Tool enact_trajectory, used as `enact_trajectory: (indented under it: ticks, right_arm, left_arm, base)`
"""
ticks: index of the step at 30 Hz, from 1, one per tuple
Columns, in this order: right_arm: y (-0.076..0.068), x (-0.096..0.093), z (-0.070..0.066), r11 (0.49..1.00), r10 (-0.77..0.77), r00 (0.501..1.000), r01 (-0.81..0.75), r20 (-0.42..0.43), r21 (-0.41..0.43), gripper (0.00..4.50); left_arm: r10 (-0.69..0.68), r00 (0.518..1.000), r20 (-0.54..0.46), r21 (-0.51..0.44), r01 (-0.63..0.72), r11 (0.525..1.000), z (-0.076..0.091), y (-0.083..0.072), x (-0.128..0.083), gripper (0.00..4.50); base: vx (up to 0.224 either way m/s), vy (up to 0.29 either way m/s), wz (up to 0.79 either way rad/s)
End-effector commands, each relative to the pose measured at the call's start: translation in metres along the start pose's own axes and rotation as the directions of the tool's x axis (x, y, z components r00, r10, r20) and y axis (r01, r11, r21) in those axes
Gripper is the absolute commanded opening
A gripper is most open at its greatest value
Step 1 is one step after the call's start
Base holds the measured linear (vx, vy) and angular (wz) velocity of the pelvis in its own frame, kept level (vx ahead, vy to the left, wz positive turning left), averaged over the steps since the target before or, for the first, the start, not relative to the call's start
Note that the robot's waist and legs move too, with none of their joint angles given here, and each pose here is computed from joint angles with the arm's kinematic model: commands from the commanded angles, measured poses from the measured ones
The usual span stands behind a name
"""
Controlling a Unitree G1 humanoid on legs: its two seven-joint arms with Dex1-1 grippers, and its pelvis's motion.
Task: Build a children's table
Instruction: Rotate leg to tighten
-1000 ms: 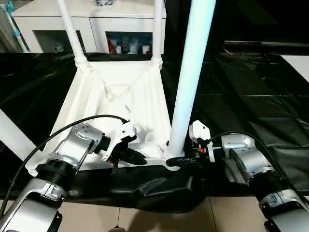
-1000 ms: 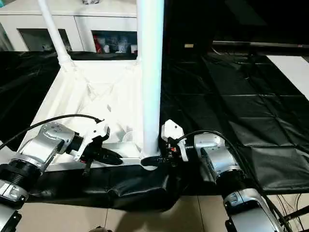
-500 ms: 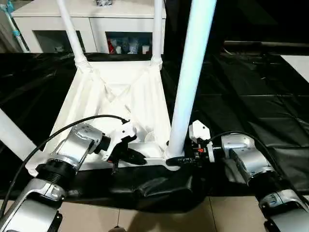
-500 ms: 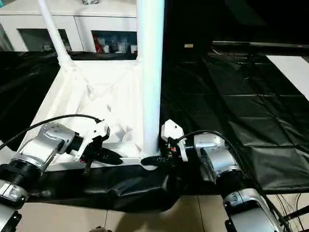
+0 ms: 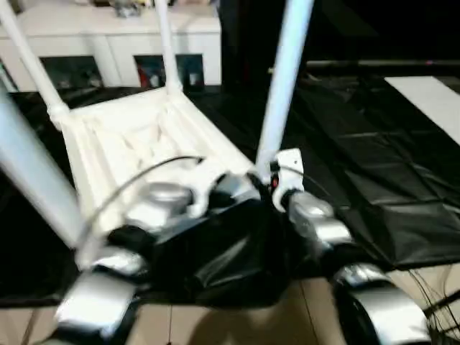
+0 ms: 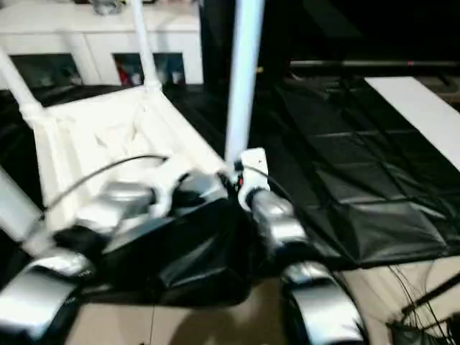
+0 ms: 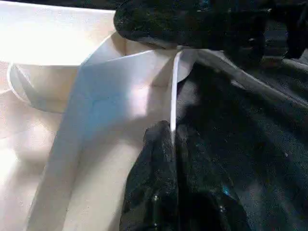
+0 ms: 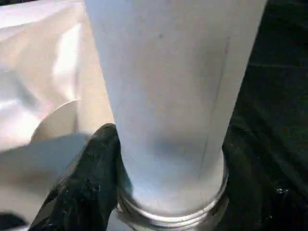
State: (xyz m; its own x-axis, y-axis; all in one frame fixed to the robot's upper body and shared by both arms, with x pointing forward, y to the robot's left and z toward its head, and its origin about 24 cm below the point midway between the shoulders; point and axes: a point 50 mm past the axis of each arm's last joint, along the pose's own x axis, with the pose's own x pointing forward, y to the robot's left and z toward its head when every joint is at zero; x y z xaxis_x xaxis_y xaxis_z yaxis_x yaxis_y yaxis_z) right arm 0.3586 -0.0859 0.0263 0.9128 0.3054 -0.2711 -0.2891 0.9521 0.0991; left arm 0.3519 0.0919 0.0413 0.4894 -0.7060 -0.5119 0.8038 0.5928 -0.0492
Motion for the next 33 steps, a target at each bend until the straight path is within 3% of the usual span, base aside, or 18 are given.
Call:
enact_trajectory:
  ticks: [1, 2, 5, 7, 13, 15, 18, 21, 24, 25, 28, 29, 31, 33]
  right_arm:
    - [0.030, 0.001, -0.016, 0.997, 0.073, 0.996, -0.071, -0.057, 0.034, 2.64]
    - [0.038, 0.002, -0.012, 0.994, 0.107, 0.994, -0.108, -0.032, -0.013, 2.64]
    - [0.043, 0.002, -0.009, 0.985, 0.170, 0.985, -0.170, -0.014, -0.037, 2.64]
    - [0.042, 0.002, -0.006, 0.980, 0.200, 0.980, -0.200, 0.011, -0.022, 3.20]
    - [0.027, 0.000, 0.010, 0.970, 0.241, 0.965, -0.235, 0.103, -0.068, 3.69]
    - [0.019, -0.003, 0.018, 0.937, 0.337, 0.936, -0.323, 0.101, -0.138, 3.90]
    - [0.013, -0.007, 0.020, 0.897, 0.406, 0.911, -0.383, 0.072, -0.221, 3.90]
    - [-0.003, -0.024, 0.019, 0.747, 0.598, 0.802, -0.564, -0.017, -0.353, 3.90]
    - [-0.011, -0.033, 0.018, 0.669, 0.660, 0.747, -0.631, -0.076, -0.393, 3.90]
    - [-0.015, -0.039, 0.017, 0.622, 0.694, 0.711, -0.671, -0.112, -0.404, 3.90]
    - [-0.022, -0.050, 0.016, 0.533, 0.752, 0.634, -0.746, -0.179, -0.400, 3.90]
    - [-0.022, -0.050, 0.016, 0.528, 0.755, 0.629, -0.750, -0.183, -0.399, 3.90]
    - [-0.025, -0.058, 0.015, 0.467, 0.793, 0.566, -0.802, -0.225, -0.373, 3.90]
    - [-0.026, -0.061, 0.014, 0.433, 0.804, 0.536, -0.824, -0.257, -0.365, 3.90]
  left_arm:
    - [0.041, 0.999, 0.016, -0.018, -0.041, 0.999, 0.001, -0.003, 0.007, 0.00]
    - [0.038, 0.999, 0.001, 0.001, -0.038, 0.999, 0.000, -0.003, 0.007, 0.00]
    - [0.027, 1.000, -0.014, 0.010, -0.027, 1.000, -0.003, -0.002, 0.004, 0.00]
    - [0.021, 0.999, -0.030, 0.016, -0.020, 1.000, -0.006, 0.000, 0.002, 0.00]
    - [-0.008, 0.998, -0.058, 0.013, 0.009, 1.000, -0.014, 0.004, -0.003, 0.00]
    - [-0.045, 0.997, -0.070, 0.027, 0.047, 0.999, -0.016, 0.005, -0.007, 0.00]
    - [-0.078, 0.994, -0.071, 0.037, 0.081, 0.996, -0.017, 0.005, -0.011, 0.00]
    - [-0.182, 0.979, -0.092, 0.075, 0.189, 0.979, -0.023, 0.006, -0.022, 0.00]
    - [-0.252, 0.963, -0.098, 0.088, 0.260, 0.962, -0.026, 0.005, -0.029, 0.00]
    - [-0.330, 0.940, -0.091, 0.106, 0.339, 0.935, -0.027, 0.001, -0.035, 0.00]
    - [-0.468, 0.879, -0.094, 0.098, 0.476, 0.874, -0.029, -0.007, -0.049, 0.00]
    - [-0.474, 0.876, -0.095, 0.096, 0.482, 0.871, -0.029, -0.007, -0.050, 0.00]
    - [-0.509, 0.851, -0.130, 0.083, 0.521, 0.849, -0.033, -0.008, -0.059, 0.00]
    - [-0.516, 0.844, -0.147, 0.081, 0.530, 0.844, -0.035, -0.007, -0.063, 0.00]
  base:
    - [0.000, 0.000, 0.00]
    - [0.000, 0.000, 0.00]
    - [0.000, 0.000, 0.00]
    - [0.000, 0.000, 0.00]
    - [0.000, 0.000, 0.00]
    - [0.000, 0.000, 0.00]
    - [0.000, 0.000, 0.00]
    - [0.000, 0.000, 0.00]
    - [0.000, 0.000, 0.00]
    - [0.000, 0.000, 0.00]
    - [0.000, 0.000, 0.00]
    - [0.000, 0.000, 0.00]
    - [0.000, 0.000, 0.00]
    - [0.000, 0.000, 0.00]
